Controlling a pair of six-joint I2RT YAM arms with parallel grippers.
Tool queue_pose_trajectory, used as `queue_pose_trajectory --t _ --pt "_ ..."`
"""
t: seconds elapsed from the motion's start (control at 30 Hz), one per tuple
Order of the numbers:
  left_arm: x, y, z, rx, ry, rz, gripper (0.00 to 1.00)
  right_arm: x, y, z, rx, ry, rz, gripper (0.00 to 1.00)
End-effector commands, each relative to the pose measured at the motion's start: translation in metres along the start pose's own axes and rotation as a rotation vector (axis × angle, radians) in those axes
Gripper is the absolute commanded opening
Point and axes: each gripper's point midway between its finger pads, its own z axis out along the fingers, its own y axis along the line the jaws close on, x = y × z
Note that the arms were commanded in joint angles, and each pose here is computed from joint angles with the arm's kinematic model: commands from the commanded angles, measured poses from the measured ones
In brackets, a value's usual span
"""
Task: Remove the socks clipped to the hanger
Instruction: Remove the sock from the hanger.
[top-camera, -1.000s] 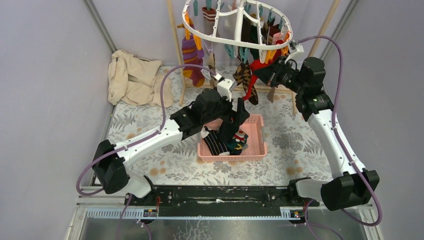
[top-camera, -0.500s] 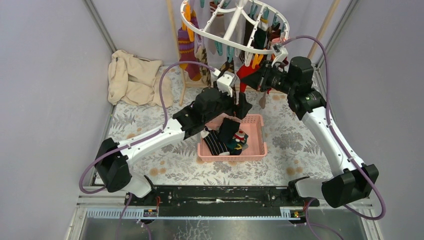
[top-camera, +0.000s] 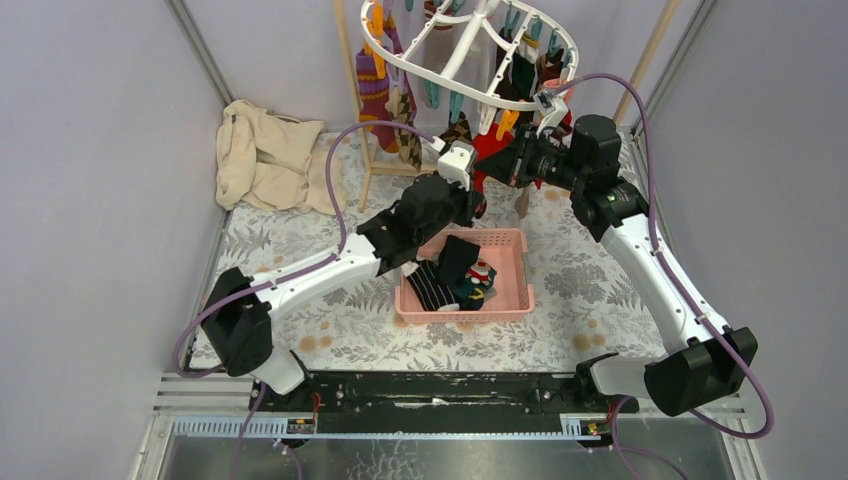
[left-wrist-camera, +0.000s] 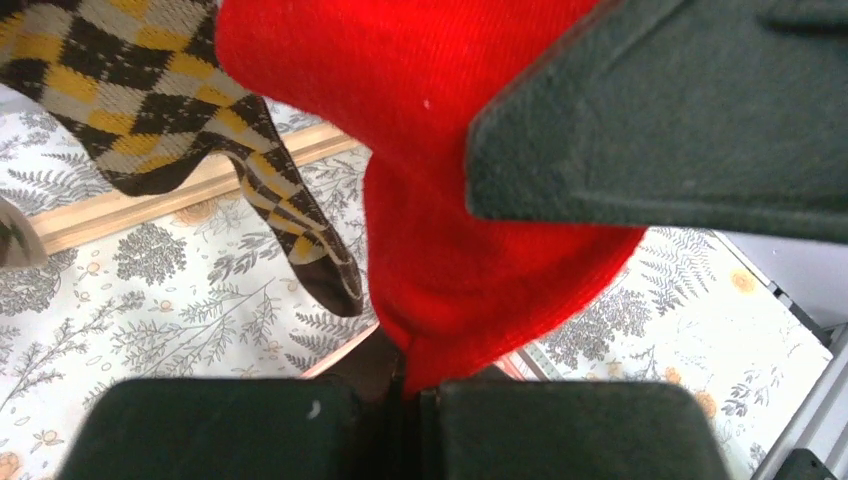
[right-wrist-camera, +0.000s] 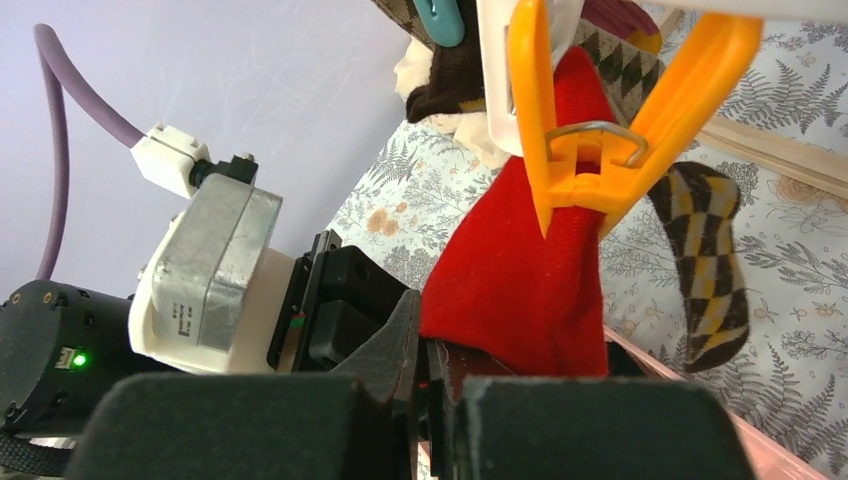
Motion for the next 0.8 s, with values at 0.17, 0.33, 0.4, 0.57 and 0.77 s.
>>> queue_pose_trajectory --t 0.17,0.33,0.4,0.57,0.77 --pt "-0.037 0.008 -0.006 -0.045 -0.090 -0.026 0.00 0.003 0.007 -0.008 -0.002 0.007 -0.032 0.42" --pt "-0.039 0.030 -0.005 -0.039 -0.069 -0.072 0.00 0.010 -0.030 -0.017 0.181 -0.001 -0.045 0.60" --pt "-0.040 0.040 -0.006 -0.046 -0.065 -0.086 0.00 0.007 -0.039 -0.023 0.210 -0.013 -0.034 0.61" --pt "-0.048 0.056 -0.012 -0.060 -0.066 -0.097 0.00 -0.005 -0.066 -0.048 0.319 -0.078 -0.001 0.66" --pt "-0.054 0.066 -0.021 -0.070 -0.064 -0.112 0.00 -0.009 -0.101 -0.071 0.459 -0.136 0.036 0.66"
